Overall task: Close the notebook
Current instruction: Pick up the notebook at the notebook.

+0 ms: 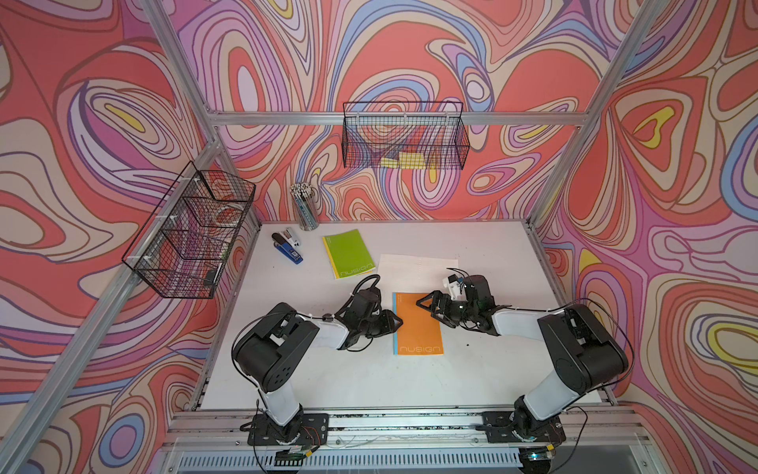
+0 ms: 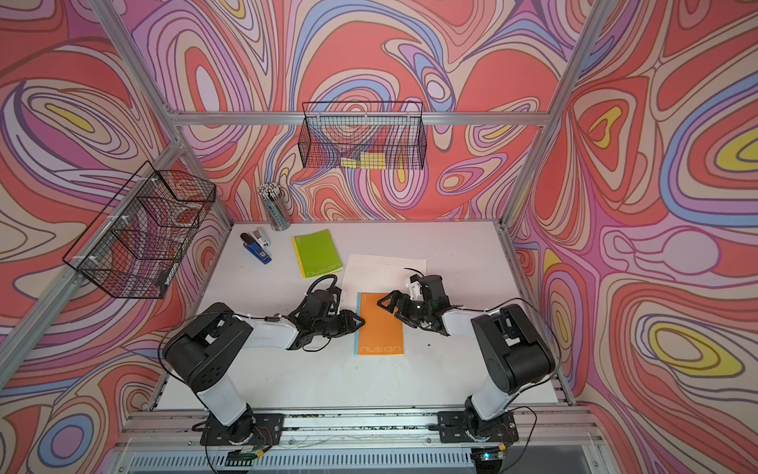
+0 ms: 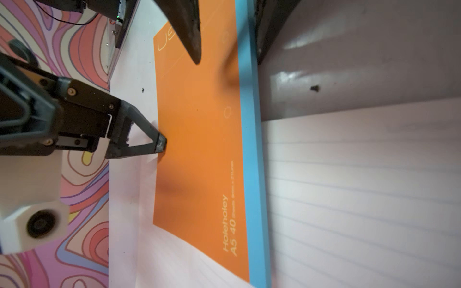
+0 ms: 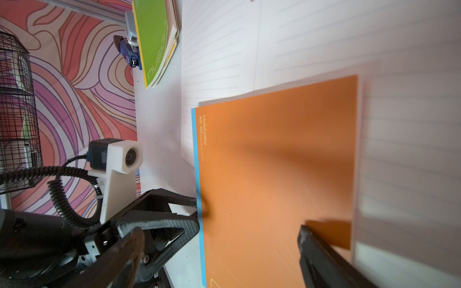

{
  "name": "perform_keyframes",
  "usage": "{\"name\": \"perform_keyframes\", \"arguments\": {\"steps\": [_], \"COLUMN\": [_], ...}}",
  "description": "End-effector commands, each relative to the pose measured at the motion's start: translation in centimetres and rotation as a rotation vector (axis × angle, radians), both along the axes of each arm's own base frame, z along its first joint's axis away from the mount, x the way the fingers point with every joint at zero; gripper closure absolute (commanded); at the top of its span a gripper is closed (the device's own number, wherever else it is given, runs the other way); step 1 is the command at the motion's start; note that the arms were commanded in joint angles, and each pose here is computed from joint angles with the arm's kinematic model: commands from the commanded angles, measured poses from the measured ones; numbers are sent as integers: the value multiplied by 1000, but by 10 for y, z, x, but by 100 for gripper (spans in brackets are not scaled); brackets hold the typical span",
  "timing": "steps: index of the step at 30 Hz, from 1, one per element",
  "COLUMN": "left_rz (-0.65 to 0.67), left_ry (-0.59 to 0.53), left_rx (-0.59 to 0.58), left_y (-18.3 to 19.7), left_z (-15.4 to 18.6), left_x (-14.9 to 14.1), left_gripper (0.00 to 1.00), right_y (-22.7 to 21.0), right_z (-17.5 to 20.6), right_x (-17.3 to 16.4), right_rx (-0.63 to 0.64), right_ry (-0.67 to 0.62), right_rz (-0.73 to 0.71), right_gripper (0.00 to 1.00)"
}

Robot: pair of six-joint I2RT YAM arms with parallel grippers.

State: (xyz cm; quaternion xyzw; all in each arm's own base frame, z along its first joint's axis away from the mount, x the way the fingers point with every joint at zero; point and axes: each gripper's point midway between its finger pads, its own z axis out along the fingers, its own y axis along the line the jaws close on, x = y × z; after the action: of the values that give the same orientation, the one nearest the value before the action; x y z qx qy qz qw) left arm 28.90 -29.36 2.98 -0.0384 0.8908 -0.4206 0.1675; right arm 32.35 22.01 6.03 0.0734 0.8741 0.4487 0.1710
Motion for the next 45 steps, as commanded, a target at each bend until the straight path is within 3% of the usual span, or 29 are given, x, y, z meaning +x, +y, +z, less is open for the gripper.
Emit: {"name": "perform_keyframes", "arguments": {"steps": [1, 9, 17, 34, 45], "left_rz": [-33, -90, -119, -187, -87], "left_ry": [64, 29, 3, -23, -71], "left_rx": [-63, -146, -169, 4, -86], "left_y": [-2, -11, -15, -2, 40], "left_z": [-11, 0, 12, 65, 104], "left_x": [-13, -16, -17, -3, 32], "left_gripper": [68, 100, 100, 100, 100], "right_y": [-12, -12, -9, -5, -7], "right_z": [-33, -36, -25, 47, 60], "right_x": [-21, -21, -19, -2, -2], "right_rx": [-80, -76, -56, -66, -85], "right_ry": [118, 122, 82, -77, -102], "right_rz": [-25, -27, -14, 26, 39], "right_gripper": [2, 2, 2, 2, 2]}}
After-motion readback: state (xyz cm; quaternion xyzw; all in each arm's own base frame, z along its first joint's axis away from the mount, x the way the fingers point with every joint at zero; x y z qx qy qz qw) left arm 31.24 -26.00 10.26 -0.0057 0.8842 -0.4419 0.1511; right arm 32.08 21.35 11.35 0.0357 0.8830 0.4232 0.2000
